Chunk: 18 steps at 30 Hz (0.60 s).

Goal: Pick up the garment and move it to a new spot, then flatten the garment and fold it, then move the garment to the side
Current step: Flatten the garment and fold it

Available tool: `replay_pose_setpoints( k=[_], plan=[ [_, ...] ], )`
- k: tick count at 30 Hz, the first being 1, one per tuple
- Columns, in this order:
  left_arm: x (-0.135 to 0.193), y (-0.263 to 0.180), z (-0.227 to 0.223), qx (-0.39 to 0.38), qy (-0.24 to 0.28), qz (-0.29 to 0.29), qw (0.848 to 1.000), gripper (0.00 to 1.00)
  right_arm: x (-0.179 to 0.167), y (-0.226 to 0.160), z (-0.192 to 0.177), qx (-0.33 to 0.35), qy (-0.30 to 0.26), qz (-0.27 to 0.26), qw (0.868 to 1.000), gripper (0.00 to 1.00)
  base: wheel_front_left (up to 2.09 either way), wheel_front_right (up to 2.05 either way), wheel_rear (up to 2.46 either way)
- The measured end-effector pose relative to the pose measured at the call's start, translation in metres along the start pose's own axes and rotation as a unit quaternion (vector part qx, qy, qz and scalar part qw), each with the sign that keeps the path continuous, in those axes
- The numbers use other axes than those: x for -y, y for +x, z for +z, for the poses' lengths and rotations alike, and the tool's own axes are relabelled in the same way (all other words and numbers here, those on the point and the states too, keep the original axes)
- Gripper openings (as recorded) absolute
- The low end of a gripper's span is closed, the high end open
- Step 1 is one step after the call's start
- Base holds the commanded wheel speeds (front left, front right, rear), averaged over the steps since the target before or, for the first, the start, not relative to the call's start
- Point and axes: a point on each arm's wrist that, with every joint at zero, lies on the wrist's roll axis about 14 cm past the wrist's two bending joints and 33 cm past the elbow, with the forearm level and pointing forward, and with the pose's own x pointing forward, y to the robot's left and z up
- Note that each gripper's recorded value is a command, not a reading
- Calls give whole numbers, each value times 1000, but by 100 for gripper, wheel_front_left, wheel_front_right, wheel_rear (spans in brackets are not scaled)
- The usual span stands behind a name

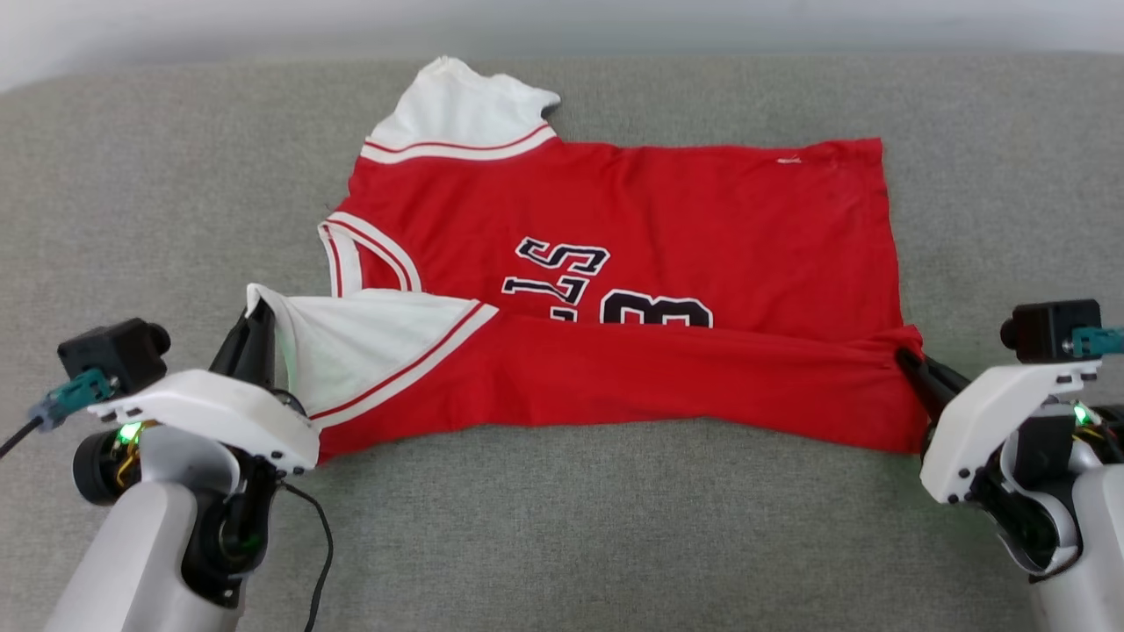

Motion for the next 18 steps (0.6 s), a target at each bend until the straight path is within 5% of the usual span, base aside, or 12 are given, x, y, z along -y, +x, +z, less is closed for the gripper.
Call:
replay_pose_setpoints(
  k=[8,9,11,12,13,14,15,18],
  plan=[
    [-14,36,-44,-68,4,8,998,0,3,35,-14,-25,-14,5,1000,0,0,0,0],
    [-13,39,-50,-79,1,5,997,0,4,37,-14,-24,-21,5,999,16,0,0,0],
    [-12,41,-62,-99,-6,2,995,0,4,41,-14,-17,-23,6,1000,81,0,0,0],
    [-13,41,-66,-106,-7,1,994,25,4,43,-14,-15,-25,7,1000,100,0,0,0],
    [-13,41,-70,-113,-8,0,994,46,4,44,-15,-14,-26,7,1000,100,0,0,0],
    [-13,41,-74,-119,-12,-2,993,85,3,45,-15,-11,-25,9,1000,100,0,0,0],
    [-13,41,-76,-122,-15,-1,992,100,1,45,-14,-6,-25,12,1000,100,0,0,0],
    [-12,39,-77,-122,-19,-3,992,100,-4,44,-8,18,-30,20,999,100,0,0,0]
  ],
)
